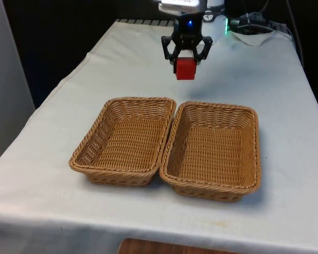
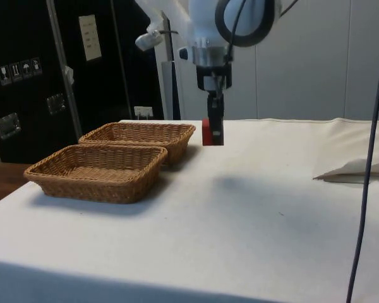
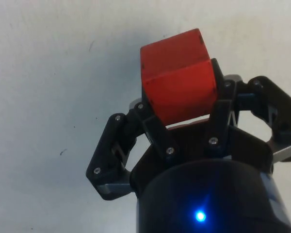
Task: Pick up the red cube and place it into the right basket.
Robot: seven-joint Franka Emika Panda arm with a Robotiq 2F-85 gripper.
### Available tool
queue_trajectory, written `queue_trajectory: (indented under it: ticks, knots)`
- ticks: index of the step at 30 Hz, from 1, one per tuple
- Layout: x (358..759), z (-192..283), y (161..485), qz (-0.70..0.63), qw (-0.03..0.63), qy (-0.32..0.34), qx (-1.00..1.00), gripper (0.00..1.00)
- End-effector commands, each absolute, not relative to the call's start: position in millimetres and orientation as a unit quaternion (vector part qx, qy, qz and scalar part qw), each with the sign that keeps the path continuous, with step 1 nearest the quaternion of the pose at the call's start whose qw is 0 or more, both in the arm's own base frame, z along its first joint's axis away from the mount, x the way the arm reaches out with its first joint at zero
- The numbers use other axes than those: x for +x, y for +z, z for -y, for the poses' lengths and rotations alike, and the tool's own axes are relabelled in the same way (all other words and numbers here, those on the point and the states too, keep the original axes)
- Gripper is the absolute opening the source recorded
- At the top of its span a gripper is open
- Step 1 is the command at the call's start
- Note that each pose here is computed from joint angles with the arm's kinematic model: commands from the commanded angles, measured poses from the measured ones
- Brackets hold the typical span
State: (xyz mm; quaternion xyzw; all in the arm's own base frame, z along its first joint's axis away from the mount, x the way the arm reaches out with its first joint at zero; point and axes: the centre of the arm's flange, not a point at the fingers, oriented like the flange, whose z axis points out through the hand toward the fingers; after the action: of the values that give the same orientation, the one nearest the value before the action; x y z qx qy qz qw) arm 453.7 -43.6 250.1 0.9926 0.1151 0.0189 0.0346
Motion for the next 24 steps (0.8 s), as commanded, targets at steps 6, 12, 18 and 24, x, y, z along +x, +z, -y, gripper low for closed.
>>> queue_trajectory:
  ticks: [6,12,18,24]
  knots:
    - [463.9,52.4,272.5,-0.108,0.034,0.02,0.993,0.03]
    - [472.9,56.1,290.1,-0.102,0.03,0.024,0.994,0.03]
    - [483.1,63.3,306.2,-0.096,0.025,0.023,0.995,0.03]
    - [492.2,68.9,310.4,-0.095,0.024,0.024,0.995,0.03]
